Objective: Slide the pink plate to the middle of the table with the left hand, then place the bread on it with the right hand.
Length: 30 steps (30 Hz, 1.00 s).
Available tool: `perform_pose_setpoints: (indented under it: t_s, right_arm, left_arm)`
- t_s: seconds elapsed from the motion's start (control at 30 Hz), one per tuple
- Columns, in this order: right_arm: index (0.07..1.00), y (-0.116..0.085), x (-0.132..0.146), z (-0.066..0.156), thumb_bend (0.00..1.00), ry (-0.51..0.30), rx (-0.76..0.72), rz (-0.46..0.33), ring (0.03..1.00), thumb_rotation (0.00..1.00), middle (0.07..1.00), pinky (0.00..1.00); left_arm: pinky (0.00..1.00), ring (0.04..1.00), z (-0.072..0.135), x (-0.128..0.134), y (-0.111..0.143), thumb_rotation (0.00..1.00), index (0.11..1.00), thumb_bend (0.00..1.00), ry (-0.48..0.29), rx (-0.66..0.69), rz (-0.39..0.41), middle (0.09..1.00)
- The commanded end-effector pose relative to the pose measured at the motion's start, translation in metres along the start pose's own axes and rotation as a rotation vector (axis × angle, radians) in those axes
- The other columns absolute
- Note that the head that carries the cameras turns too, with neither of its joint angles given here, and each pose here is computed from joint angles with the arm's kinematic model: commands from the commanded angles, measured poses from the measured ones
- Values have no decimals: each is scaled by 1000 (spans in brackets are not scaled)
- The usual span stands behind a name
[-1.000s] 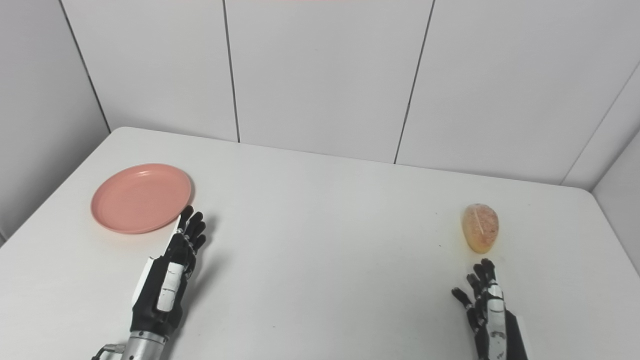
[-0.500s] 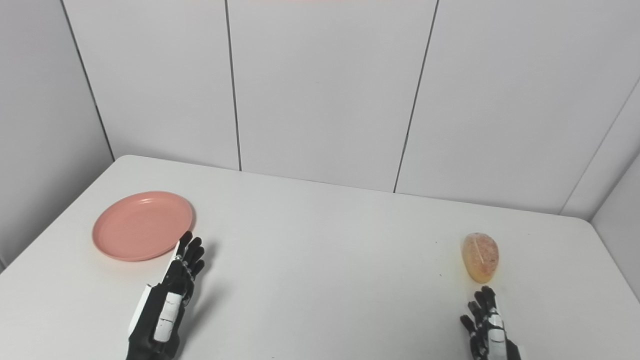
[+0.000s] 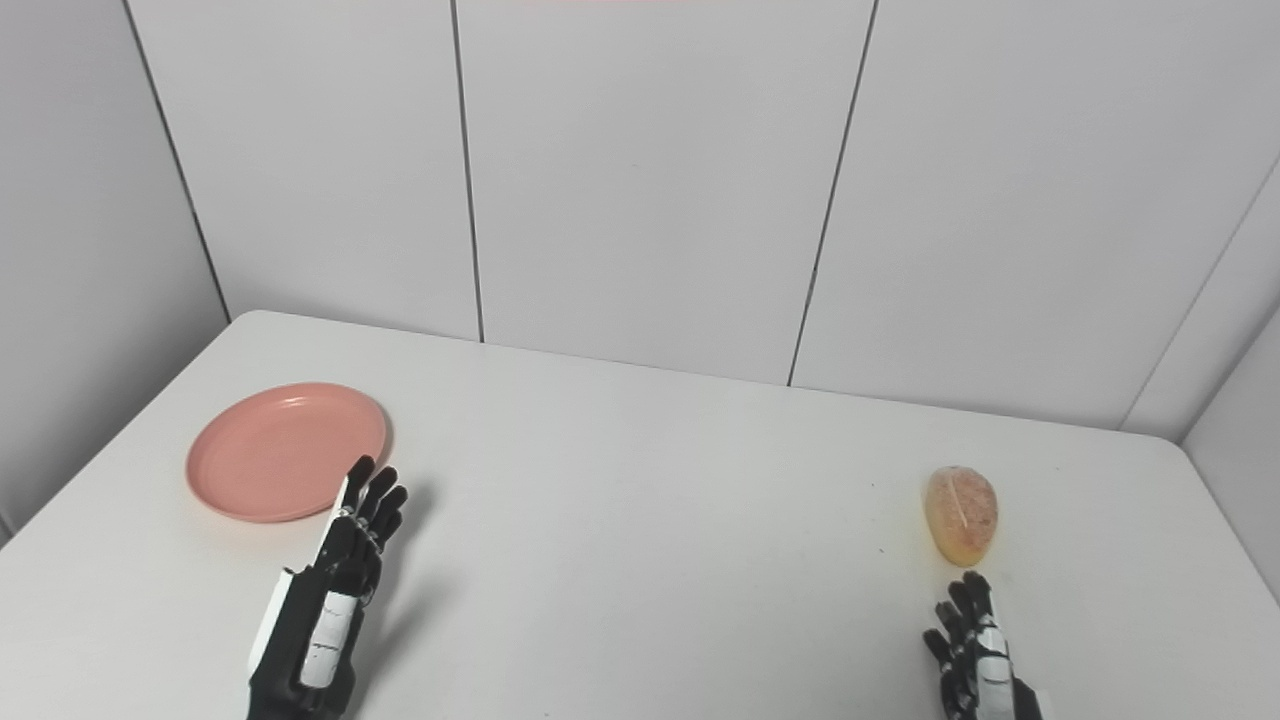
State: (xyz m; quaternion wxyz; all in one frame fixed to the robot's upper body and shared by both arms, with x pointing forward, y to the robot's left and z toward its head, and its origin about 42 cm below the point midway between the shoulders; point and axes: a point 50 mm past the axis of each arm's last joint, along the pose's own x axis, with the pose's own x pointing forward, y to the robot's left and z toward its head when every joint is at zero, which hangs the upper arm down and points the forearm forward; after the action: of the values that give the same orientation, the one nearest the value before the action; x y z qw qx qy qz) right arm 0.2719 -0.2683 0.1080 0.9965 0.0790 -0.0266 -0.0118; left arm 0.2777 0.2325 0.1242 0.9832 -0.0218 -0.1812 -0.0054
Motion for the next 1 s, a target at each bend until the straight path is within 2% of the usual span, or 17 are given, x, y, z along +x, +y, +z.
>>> perform_pose_setpoints:
  t_s: [0.0, 0.2, 0.33, 0.47, 0.6, 0.7, 0.83, 0.97]
  right_arm:
    - [1000, -1, -11, -16, 714, 89, 9, 3, 991, 1000, 1000, 1000]
    - [999, -3, -15, -15, 720, 93, 14, 1, 992, 1000, 1000, 1000]
    - [1000, -2, -16, -14, 707, 98, 15, -1, 992, 1000, 1000, 1000]
    - [998, -1, -17, -14, 724, 96, 13, -3, 982, 1000, 996, 1000]
    - [1000, 0, -17, -13, 717, 94, 2, 0, 979, 1000, 999, 1000]
    - [999, 0, -16, -14, 716, 94, 12, -2, 979, 1000, 998, 1000]
    - [1000, 1, -16, -14, 694, 93, 6, 4, 978, 1000, 999, 1000]
    - [1000, 2, -16, -15, 689, 98, 1, 1, 978, 1000, 996, 1000]
  left_arm:
    - [1000, 961, -31, -10, -16, 864, 1000, 794, 132, -73, 26, 966]
    - [1000, 963, -6, 15, -17, 863, 996, 852, 86, -117, 42, 962]
    - [973, 949, 23, 40, -12, 857, 966, 884, 70, -112, 38, 945]
    - [982, 964, 55, 64, -1, 869, 973, 869, 39, -108, 29, 961]
    - [1000, 973, 72, 81, 16, 871, 985, 885, -9, -82, 28, 967]
    - [997, 967, 83, 91, 25, 870, 985, 890, -50, -59, 20, 969]
    - [975, 934, 109, 98, 25, 900, 961, 858, -119, -59, 43, 936]
    - [955, 924, 123, 102, 27, 909, 941, 858, -149, -60, 71, 908]
